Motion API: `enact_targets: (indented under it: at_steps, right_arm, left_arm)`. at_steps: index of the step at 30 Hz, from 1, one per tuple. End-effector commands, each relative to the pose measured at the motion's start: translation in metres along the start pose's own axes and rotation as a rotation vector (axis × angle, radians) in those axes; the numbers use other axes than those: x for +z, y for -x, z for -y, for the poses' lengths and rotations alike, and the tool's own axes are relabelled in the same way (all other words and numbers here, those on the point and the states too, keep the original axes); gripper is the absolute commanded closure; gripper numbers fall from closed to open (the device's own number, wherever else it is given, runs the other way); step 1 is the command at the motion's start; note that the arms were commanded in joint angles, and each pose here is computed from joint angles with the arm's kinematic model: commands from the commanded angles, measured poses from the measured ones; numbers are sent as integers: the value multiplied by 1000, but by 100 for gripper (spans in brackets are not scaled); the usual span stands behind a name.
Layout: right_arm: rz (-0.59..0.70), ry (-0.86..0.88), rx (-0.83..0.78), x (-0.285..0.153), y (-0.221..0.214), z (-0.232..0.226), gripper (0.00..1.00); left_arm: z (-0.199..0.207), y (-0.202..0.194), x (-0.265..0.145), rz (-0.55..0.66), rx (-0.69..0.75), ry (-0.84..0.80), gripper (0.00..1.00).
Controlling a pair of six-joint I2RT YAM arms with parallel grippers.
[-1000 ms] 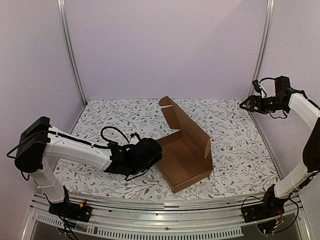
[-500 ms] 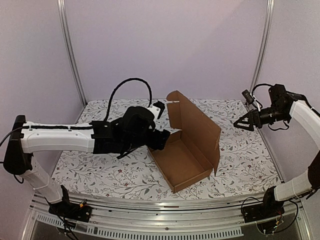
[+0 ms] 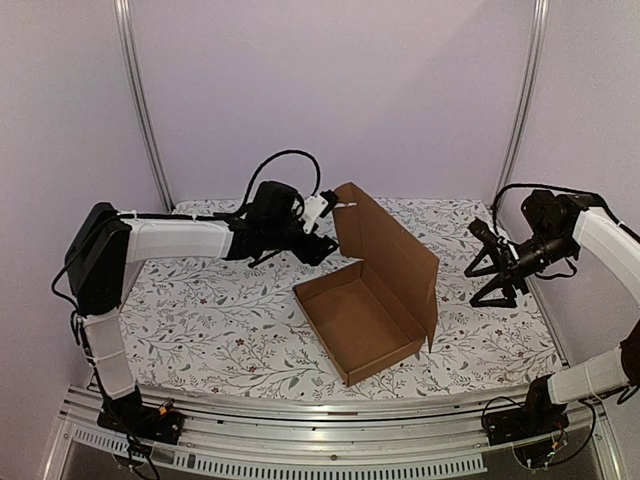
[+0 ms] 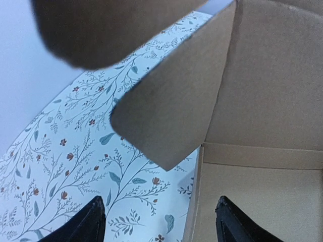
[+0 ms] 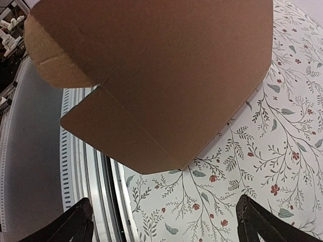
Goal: Fold the paper box
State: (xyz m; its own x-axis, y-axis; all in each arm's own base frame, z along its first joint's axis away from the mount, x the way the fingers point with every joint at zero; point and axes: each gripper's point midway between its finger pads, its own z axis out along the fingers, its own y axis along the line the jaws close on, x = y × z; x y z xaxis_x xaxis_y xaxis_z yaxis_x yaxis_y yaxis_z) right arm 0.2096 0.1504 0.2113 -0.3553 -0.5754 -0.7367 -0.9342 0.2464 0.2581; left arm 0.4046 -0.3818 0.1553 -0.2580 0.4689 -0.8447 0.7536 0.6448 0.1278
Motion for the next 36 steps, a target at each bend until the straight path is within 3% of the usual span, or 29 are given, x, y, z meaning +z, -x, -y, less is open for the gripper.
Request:
enact_targets:
  at_steps: [1, 5, 13, 17, 23, 31, 36]
  right_arm:
    - [-10, 40, -140, 13, -5, -3, 2]
    - [51, -12, -176, 26, 3, 12, 1]
    - [85, -27, -169, 47, 20, 25, 1]
    - [105, -17, -108, 51, 26, 31, 1]
    - [85, -2, -91, 60, 24, 25, 1]
    - [42, 25, -103, 56, 19, 15, 1]
    - [20, 41, -110, 51, 19, 9, 1]
  left_arm:
    - [14, 41, 13, 164, 135, -163, 27]
    - [17, 51, 33, 179, 202, -186, 34]
    - [28, 68, 31, 243, 204, -249, 61]
    - [37, 64, 26, 229, 177, -307, 75]
    - [47, 61, 12, 254, 67, -351, 87]
    - [44, 55, 2, 275, 9, -302, 100]
    - [32, 57, -12, 304, -6, -251, 100]
